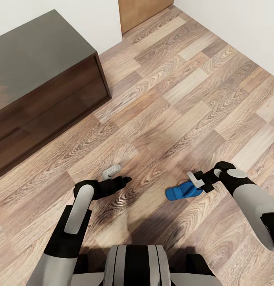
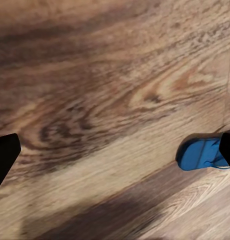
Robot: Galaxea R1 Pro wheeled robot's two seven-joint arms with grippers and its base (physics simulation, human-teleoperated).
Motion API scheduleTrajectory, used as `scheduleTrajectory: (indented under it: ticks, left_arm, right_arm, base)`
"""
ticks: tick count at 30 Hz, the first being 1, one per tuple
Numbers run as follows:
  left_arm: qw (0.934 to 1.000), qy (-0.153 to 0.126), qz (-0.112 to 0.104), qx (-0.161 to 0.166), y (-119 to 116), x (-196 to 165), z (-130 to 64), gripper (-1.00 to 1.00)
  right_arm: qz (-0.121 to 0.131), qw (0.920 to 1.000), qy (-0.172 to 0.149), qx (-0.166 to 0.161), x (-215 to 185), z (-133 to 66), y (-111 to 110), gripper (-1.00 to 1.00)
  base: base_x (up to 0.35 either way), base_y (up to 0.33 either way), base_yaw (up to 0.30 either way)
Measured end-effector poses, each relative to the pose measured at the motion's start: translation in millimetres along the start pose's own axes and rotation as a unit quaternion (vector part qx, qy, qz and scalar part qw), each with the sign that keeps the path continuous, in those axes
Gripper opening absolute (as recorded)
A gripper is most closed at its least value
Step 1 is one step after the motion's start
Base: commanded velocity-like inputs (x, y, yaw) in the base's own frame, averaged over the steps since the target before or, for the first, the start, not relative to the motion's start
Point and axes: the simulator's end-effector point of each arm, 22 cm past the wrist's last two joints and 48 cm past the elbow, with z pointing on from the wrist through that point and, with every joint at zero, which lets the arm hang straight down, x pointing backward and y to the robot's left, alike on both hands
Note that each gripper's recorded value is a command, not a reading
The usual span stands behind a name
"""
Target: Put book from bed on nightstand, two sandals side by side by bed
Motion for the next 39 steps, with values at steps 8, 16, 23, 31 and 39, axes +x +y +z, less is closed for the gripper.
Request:
scheduleTrajectory:
  ticks: [8, 16, 23, 31, 39]
  left_arm:
    - [0.9999, -0.013, -0.002, -0.006, 4, 2, -15.6, 1.0]
    - [0.9994, -0.034, 0.007, 0.005, -11, -11, -34.5, 1.0]
    - [0.9989, -0.044, 0.01, 0.007, -16, -15, -47.2, 1.0]
    - [0.9987, -0.051, -0.004, -0.009, 5, -4, -58.4, 1.0]
    - [0.9988, -0.045, -0.011, -0.014, 15, 19, -66.2, 1.0]
  right_arm:
    - [-0.004, 1.0, -0.007, 0.001, -3, -13.7, 4, -1.0]
    - [-0.008, 0.9998, -0.001, 0.016, -2, -34.5, -4, -1.0]
    - [-0.016, 0.9991, 0.004, 0.039, -6, -56.9, -21, -1.0]
    - [0.102, 0.9807, -0.017, 0.166, -1, -140.0, -81, -1.0]
    - [0.332, 0.9027, -0.088, 0.259, 4, -244.7, -50, -1.0]
  base:
    - [0.0, 0.0, 0.0]
    - [0.0, 0.0, 0.0]
    - [0.0, 0.0, 0.0]
    - [0.0, 0.0, 0.0]
    - [0.0, 0.0, 0.0]
